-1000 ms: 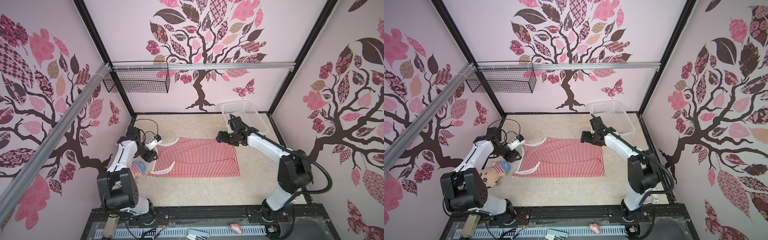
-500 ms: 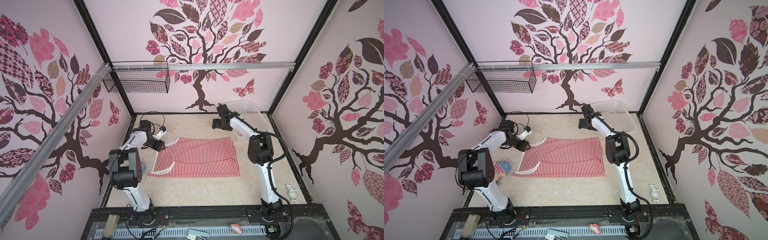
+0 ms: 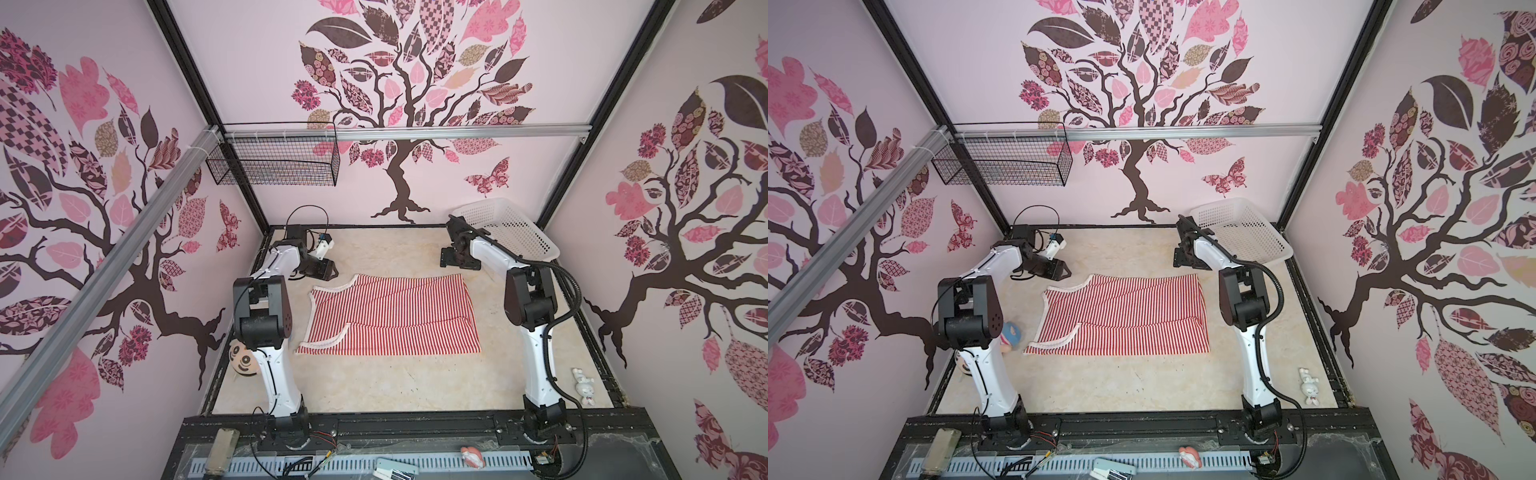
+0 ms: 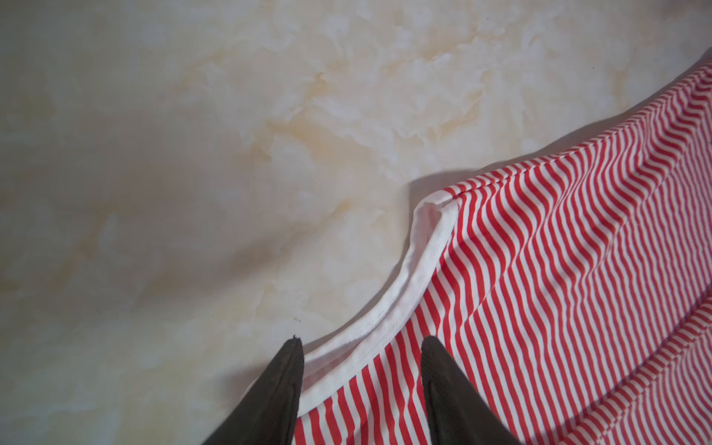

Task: Fold and stack tank tops
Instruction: Fold the tank top at the center of the table.

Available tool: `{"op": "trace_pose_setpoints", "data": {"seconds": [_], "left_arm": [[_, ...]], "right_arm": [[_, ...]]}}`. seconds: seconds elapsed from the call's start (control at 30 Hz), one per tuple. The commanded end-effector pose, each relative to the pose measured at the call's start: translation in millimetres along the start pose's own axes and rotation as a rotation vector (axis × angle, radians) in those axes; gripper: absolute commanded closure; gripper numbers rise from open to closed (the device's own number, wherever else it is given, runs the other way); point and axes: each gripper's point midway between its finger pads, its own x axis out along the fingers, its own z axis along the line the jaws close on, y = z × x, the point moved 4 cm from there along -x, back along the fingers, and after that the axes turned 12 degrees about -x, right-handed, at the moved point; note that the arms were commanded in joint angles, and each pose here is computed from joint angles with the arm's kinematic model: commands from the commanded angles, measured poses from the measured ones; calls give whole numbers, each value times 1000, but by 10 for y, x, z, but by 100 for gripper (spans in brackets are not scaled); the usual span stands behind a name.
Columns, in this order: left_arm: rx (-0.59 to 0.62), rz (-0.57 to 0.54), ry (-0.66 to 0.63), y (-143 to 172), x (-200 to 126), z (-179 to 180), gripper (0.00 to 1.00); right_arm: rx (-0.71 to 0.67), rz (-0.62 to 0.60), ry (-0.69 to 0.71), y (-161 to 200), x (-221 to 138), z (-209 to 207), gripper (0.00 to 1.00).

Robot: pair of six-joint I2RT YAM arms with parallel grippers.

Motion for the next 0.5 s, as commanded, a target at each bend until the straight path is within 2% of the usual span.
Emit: {"op": "trace_pose_setpoints", "data": {"seconds": [0.0,0.3,0.47], "left_arm": [[-17,6,68,-107,55,-132,47],[42,55,84,-141,334,-381,47],[23,69,79,-174,471,-378,51]], "right_arm": [[23,-89,-107,-82,-430,89,4],[23,-35,-109,110,-282,103,9],[42,-28,-80,103,-173,39,14]]}}
